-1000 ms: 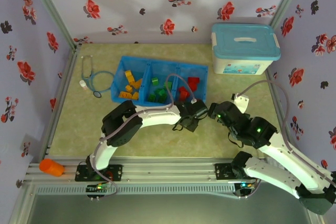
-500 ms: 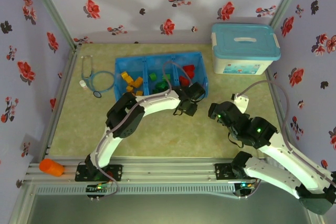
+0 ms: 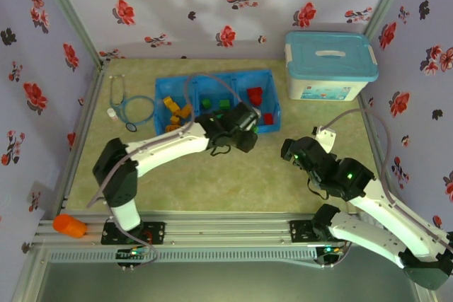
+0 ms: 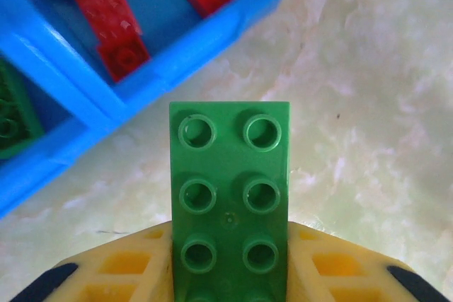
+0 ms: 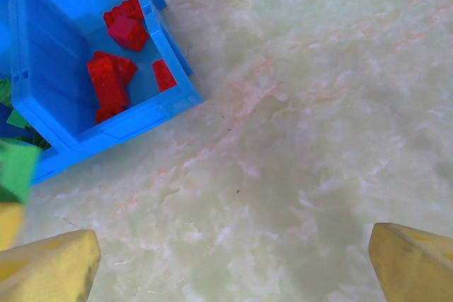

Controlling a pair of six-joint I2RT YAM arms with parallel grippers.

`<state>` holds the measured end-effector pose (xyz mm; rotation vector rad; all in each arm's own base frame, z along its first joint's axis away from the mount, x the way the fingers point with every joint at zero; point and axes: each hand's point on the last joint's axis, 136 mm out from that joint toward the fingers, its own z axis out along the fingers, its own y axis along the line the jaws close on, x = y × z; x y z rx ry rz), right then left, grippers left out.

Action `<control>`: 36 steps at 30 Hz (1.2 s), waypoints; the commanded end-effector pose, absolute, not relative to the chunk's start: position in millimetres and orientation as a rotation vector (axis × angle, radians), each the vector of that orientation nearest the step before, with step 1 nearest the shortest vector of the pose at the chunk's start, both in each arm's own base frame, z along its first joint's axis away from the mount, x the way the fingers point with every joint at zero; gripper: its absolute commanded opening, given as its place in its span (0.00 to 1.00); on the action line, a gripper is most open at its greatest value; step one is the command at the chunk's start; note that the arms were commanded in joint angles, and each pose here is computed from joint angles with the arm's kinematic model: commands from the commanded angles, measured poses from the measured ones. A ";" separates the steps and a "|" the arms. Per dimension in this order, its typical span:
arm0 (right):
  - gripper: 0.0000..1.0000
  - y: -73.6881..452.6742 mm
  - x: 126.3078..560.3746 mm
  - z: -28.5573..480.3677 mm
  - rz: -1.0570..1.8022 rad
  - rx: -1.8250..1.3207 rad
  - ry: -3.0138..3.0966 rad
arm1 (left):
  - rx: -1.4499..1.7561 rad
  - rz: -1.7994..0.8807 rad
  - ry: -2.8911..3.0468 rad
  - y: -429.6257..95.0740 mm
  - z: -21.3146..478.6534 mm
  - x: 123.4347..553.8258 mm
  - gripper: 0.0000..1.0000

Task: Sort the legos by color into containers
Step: Pick up the lego from the center of the table, then place the lego in the container.

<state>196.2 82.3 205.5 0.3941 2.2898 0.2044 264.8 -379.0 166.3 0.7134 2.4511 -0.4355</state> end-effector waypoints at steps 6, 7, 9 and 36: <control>0.98 90.8 196.3 198.8 0.245 0.373 2.307 | 0.481 -0.362 2.472 -312.3 166.5 330.9 0.34; 0.99 91.0 196.0 197.9 0.245 0.373 2.310 | 0.465 -0.350 2.476 -307.9 164.4 337.4 0.34; 0.99 91.4 195.5 197.3 0.246 0.367 2.314 | 0.432 -0.328 2.485 -298.7 159.4 351.6 0.34; 0.99 103.3 214.1 209.3 0.170 0.196 2.269 | 0.213 -0.112 2.228 -191.1 246.3 337.9 0.85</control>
